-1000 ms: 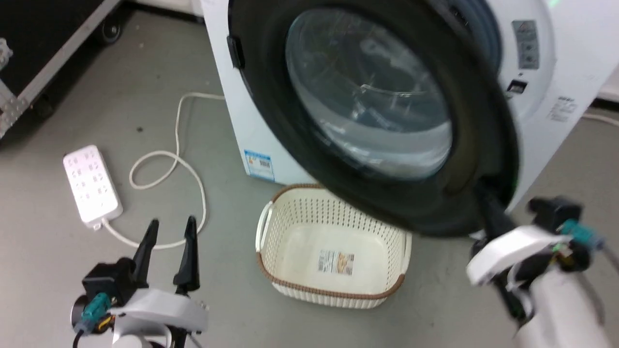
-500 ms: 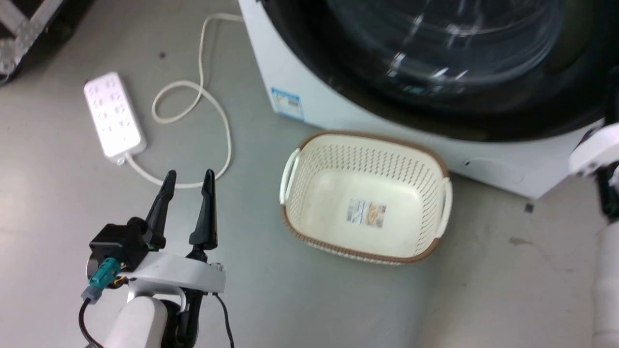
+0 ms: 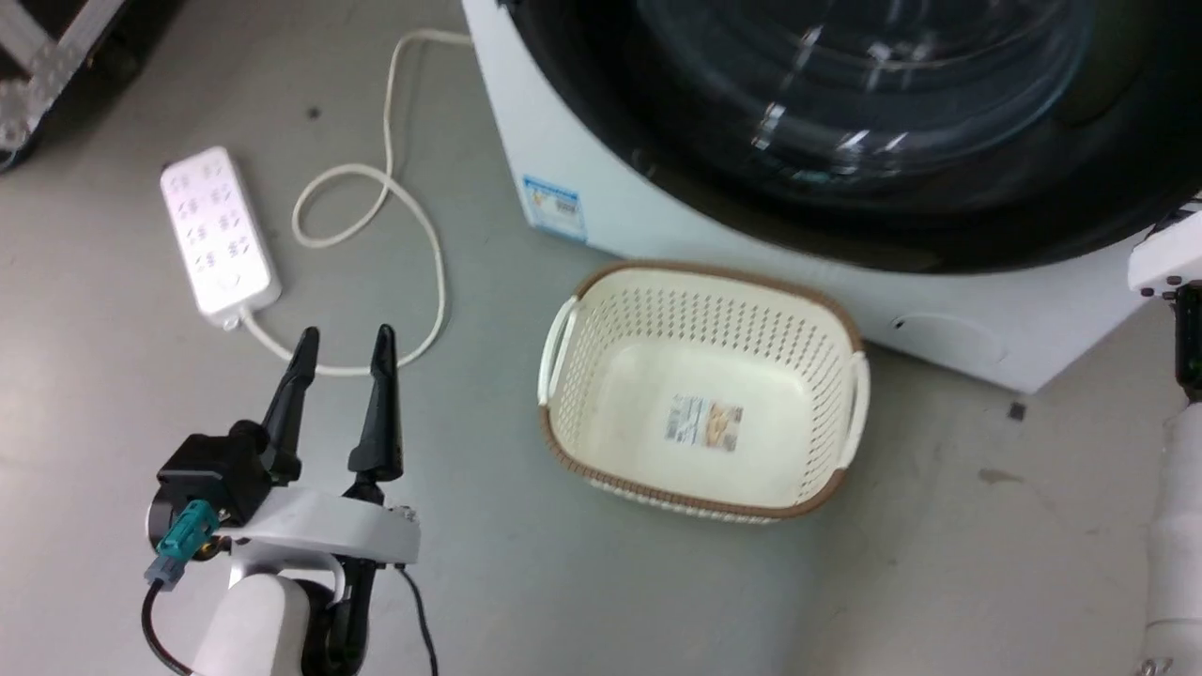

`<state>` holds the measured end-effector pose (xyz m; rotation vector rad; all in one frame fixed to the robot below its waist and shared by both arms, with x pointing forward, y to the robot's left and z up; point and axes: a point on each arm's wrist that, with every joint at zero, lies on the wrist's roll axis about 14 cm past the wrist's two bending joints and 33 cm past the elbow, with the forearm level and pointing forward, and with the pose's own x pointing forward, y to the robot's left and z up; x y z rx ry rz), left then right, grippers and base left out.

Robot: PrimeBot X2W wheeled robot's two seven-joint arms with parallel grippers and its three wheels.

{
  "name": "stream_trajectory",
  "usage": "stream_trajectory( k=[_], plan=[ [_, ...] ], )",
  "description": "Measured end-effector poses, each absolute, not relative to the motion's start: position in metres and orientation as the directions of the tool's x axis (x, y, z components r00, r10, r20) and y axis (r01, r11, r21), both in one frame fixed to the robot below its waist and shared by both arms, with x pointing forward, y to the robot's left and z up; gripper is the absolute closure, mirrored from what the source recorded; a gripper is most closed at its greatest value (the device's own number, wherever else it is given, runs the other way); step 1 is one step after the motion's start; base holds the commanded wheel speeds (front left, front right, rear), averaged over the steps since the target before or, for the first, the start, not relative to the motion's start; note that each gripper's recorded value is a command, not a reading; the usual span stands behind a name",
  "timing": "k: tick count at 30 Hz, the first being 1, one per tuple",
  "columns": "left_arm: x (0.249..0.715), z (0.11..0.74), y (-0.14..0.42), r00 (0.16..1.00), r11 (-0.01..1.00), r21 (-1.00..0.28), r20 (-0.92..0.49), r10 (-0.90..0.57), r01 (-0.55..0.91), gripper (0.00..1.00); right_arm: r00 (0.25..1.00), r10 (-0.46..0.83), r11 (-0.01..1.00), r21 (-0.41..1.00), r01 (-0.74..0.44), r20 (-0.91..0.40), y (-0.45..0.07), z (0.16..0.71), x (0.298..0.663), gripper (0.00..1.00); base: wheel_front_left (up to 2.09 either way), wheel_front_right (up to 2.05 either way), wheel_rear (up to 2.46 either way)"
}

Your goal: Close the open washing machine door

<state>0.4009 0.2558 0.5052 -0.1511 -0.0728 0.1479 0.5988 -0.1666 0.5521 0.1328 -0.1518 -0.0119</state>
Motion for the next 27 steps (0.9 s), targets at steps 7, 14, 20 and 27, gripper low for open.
stream_trajectory(
  k=[7,14,20,27],
  plan=[
    [0.388,0.522,0.244,0.987,0.984,-0.149,0.11,0.119,-0.102,0.0,0.969,-0.008,0.997,0.074,-0.011,0.245,-0.178,0.579,0.532,1.0,0.0,0.0,0.0],
    [0.38,0.535,0.216,0.988,0.992,-0.122,0.15,0.035,-0.017,0.0,0.964,-0.006,1.0,0.023,0.0,0.264,-0.198,0.579,0.45,1.0,0.0,0.0,0.0],
    [0.382,0.548,0.178,0.982,0.989,-0.108,0.174,-0.079,0.099,0.0,0.984,-0.055,0.997,0.058,0.045,0.171,-0.221,0.545,0.378,1.0,0.0,0.0,0.0],
    [0.384,0.545,0.156,0.977,0.982,-0.096,0.156,-0.146,0.162,0.0,0.996,-0.045,0.997,0.061,0.04,0.073,-0.218,0.519,0.351,1.0,0.0,0.0,0.0]
  ],
)
